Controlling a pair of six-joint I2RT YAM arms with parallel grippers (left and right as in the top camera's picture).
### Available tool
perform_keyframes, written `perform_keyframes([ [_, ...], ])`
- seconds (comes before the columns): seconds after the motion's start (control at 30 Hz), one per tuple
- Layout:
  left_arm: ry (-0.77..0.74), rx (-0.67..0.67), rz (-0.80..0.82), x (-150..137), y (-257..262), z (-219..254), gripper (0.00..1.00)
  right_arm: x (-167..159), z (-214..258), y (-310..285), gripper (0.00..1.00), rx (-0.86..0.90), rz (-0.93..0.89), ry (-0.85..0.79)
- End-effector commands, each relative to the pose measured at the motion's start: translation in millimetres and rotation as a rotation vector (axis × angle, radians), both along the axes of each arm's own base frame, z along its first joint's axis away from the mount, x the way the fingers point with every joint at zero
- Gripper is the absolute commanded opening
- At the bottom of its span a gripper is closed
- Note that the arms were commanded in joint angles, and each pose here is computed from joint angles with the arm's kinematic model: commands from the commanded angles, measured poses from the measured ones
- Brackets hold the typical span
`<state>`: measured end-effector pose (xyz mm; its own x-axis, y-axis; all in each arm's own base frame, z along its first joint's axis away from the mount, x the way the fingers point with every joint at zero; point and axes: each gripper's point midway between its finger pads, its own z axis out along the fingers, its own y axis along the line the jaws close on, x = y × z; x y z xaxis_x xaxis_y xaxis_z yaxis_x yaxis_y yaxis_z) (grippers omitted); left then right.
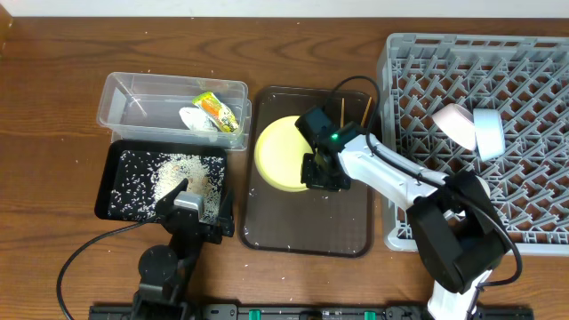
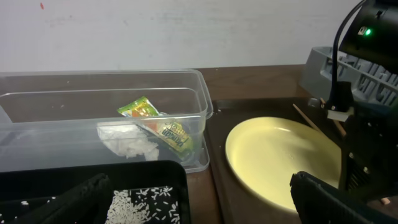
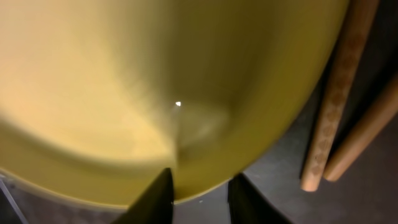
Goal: Sort waste into correct bins and load items into the dishwasher rack
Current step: 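Move the right gripper to the yellow plate and grasp its rim, then lift the yellow plate and stand it upright in the dish rack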
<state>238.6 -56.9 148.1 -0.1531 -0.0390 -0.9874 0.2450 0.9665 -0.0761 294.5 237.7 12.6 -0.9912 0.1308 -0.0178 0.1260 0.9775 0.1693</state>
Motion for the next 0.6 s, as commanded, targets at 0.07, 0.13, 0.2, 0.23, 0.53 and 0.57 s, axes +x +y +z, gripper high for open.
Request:
perform_keyframes([
  [0.07,0.039,0.019,-0.007,-0.2,-0.5,-17.2,0.94,1.9,-4.8,-8.3,0.1,-0.053,-0.081,-0.006],
  [0.13,0.039,0.019,-0.007,-0.2,-0.5,-17.2,0.94,4.6,-0.9,-9.9,0.07,-0.059,-0.083,-0.024],
  [0.2,0.039,0.019,-0.007,-0.2,-0.5,-17.2,0.94,9.5,6.6,-12.3,0.02,-0.068,-0.077,-0.06],
  [0.23,0.039,0.019,-0.007,-0.2,-0.5,-17.2,0.94,12.7,11.8,-13.2,0.01,-0.07,-0.057,-0.086],
  [0.53,0.039,0.019,-0.007,-0.2,-0.5,-17.2,0.94,56.7,146.3,-69.7,0.01,-0.119,-0.014,-0.522],
  [0.57,0.039,0.019,-0.007,-0.2,-0.5,-17.2,0.94,60.9,163.4,-84.5,0.01,-0.159,-0.038,-0.582],
])
